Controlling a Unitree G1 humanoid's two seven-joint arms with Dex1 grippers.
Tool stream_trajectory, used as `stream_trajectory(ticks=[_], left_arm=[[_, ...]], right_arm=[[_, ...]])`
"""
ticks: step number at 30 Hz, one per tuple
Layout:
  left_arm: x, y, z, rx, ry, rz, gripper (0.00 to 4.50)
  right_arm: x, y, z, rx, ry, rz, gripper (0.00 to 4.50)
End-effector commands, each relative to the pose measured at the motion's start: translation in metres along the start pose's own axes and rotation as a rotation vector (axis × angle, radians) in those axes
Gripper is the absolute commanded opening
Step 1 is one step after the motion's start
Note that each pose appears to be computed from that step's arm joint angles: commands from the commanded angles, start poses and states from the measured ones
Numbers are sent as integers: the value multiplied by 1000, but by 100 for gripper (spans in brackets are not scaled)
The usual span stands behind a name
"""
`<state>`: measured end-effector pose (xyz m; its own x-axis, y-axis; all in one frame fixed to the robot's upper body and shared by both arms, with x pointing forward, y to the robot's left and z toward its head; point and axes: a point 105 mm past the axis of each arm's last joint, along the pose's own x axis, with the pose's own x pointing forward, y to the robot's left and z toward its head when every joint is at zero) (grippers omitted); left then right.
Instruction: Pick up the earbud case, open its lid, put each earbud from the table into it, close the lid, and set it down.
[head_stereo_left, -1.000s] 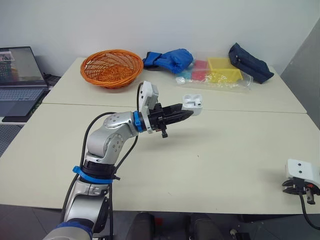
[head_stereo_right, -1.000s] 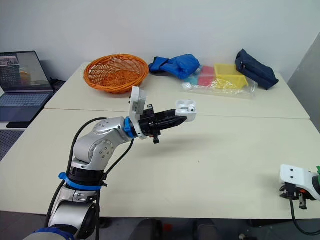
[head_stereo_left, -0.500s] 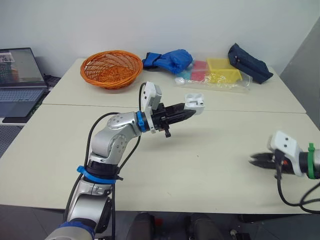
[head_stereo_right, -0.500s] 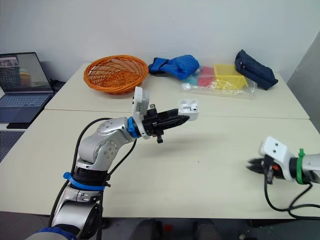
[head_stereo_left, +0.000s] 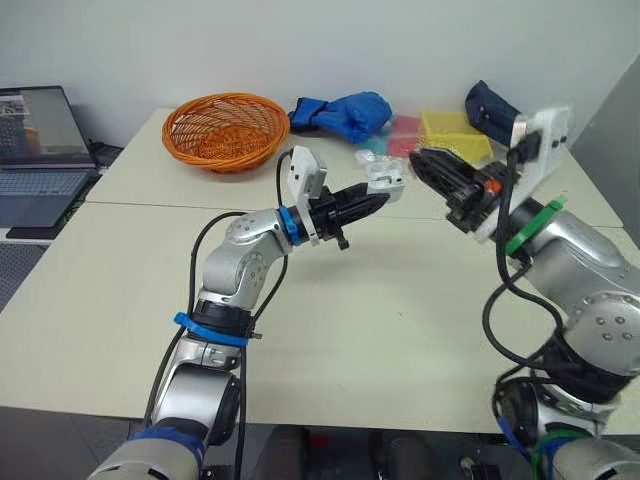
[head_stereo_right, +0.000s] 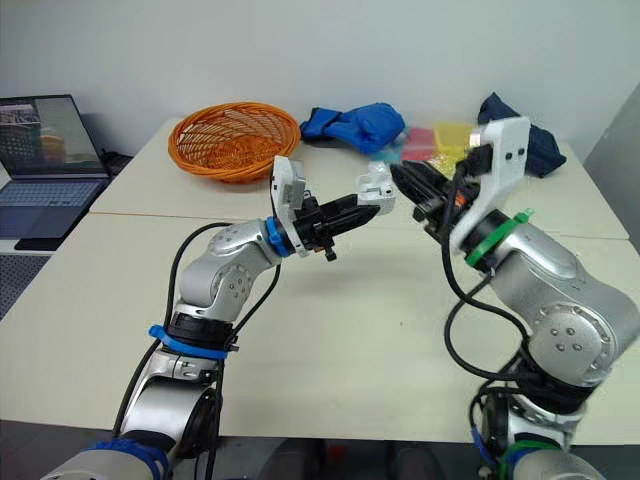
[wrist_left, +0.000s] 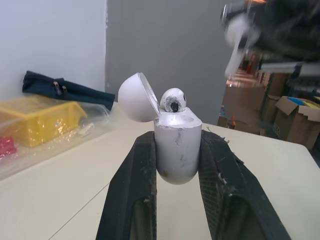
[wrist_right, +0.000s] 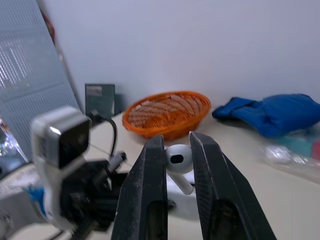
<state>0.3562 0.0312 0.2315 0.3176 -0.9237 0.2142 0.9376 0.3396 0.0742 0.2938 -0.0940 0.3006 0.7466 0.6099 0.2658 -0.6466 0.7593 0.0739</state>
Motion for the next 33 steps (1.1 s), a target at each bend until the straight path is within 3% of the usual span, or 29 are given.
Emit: stream_trajectory(ticks=[1, 33], left_arm=[[4, -1, 18, 63, -40, -27, 76], [11, -12, 32, 66, -70, -82, 76]], right_arm=[[1, 5, 13, -32, -55, -20, 33], [21, 8, -14, 37, -40, -17, 33]])
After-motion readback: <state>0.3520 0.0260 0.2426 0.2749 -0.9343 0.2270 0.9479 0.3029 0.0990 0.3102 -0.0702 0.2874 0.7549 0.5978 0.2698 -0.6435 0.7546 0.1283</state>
